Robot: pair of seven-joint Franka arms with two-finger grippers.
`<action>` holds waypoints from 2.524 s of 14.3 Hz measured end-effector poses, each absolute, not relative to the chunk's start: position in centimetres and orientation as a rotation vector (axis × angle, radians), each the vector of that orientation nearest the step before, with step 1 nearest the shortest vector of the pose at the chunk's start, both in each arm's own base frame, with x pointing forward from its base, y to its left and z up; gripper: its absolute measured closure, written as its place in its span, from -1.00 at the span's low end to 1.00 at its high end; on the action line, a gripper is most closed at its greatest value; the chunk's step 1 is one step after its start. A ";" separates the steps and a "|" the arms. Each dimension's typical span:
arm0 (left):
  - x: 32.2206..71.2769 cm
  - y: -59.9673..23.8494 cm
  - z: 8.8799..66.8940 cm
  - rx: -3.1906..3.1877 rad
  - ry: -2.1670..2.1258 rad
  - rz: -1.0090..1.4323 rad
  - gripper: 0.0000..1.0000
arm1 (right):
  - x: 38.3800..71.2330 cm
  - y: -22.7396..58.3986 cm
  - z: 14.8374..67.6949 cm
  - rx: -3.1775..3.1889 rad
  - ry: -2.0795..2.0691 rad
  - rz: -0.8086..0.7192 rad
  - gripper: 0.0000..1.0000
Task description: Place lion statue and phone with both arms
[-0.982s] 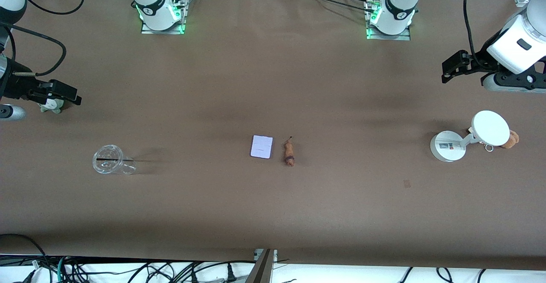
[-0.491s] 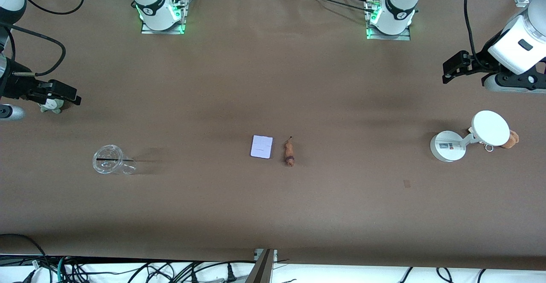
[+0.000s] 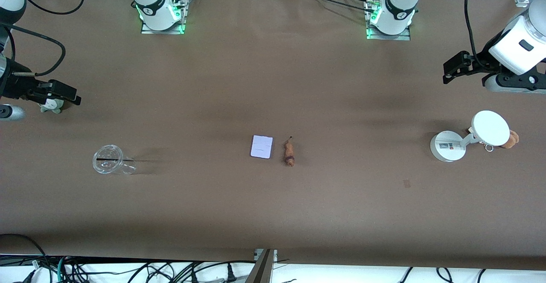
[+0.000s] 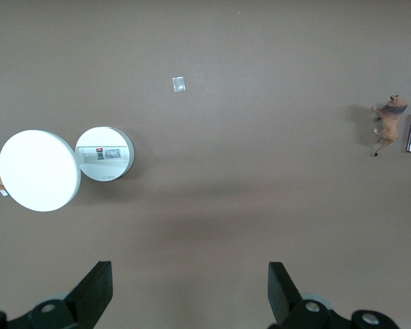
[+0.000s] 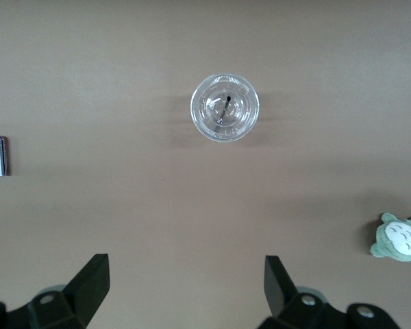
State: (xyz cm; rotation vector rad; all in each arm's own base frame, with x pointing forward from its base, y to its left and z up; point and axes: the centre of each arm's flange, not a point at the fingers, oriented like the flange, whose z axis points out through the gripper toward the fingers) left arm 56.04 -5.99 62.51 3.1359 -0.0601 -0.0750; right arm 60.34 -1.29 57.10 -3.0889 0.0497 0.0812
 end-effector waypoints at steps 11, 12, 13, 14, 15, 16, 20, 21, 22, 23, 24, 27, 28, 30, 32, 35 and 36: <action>56.5 -5.7 61.8 3.136 -0.052 -0.096 -1.00 | 60.3 -1.5 57.1 -3.088 0.056 0.081 -1.00; 56.6 -5.7 61.5 3.136 -0.052 -0.104 -1.00 | 60.3 -1.6 57.1 -3.088 0.057 0.081 -1.00; 56.8 -5.8 61.1 3.135 -0.055 -0.117 -1.00 | 60.3 -1.6 57.1 -3.088 0.057 0.081 -1.00; 57.0 -5.9 60.4 3.136 -0.056 -0.138 -1.00 | 60.3 -1.6 57.1 -3.088 0.058 0.081 -1.00; 57.3 -5.8 59.6 3.144 -0.057 -0.161 -1.00 | 60.3 -1.6 57.1 -3.088 0.058 0.081 -1.00; 57.7 -5.7 58.8 3.163 -0.060 -0.182 -1.00 | 60.3 -1.6 57.1 -3.088 0.058 0.081 -1.00; 59.5 -5.6 54.2 3.196 -0.071 -0.310 -1.00 | 60.3 -1.6 57.1 -3.088 0.058 0.082 -1.00; 59.8 -5.6 53.2 3.195 -0.071 -0.335 -1.00 | 60.3 -1.6 57.1 -3.088 0.058 0.082 -1.00; 60.0 -5.6 52.6 3.194 -0.072 -0.352 -1.00 | 60.3 -1.6 57.1 -3.088 0.058 0.082 -1.00; 60.1 -5.6 52.3 3.194 -0.072 -0.358 -1.00 | 60.3 -1.6 57.1 -3.088 0.058 0.082 -1.00; 60.1 -5.5 52.3 3.194 -0.071 -0.358 -1.00 | 60.3 -1.6 57.1 -3.088 0.058 0.082 -1.00; 60.2 -5.5 52.6 3.185 -0.067 -0.350 -1.00 | 60.3 -1.6 57.1 -3.088 0.058 0.082 -1.00; 60.1 -5.9 52.6 3.168 -0.068 -0.348 -1.00 | 60.3 -1.6 57.1 -3.088 0.059 0.082 -1.00; 60.2 -6.5 52.6 3.147 -0.044 -0.341 -1.00 | 60.3 -1.6 57.1 -3.088 0.059 0.082 -1.00; 60.7 -6.9 52.2 3.133 0.026 -0.307 -1.00 | 60.3 -1.6 57.1 -3.088 0.059 0.082 -1.00; 62.5 -8.3 49.0 3.077 0.109 -0.279 -1.00 | 60.3 -1.7 57.1 -3.088 0.062 0.082 -1.00; 63.2 -9.5 47.3 3.072 0.120 -0.279 -1.00 | 60.3 -1.9 57.1 -3.088 0.064 0.082 -1.00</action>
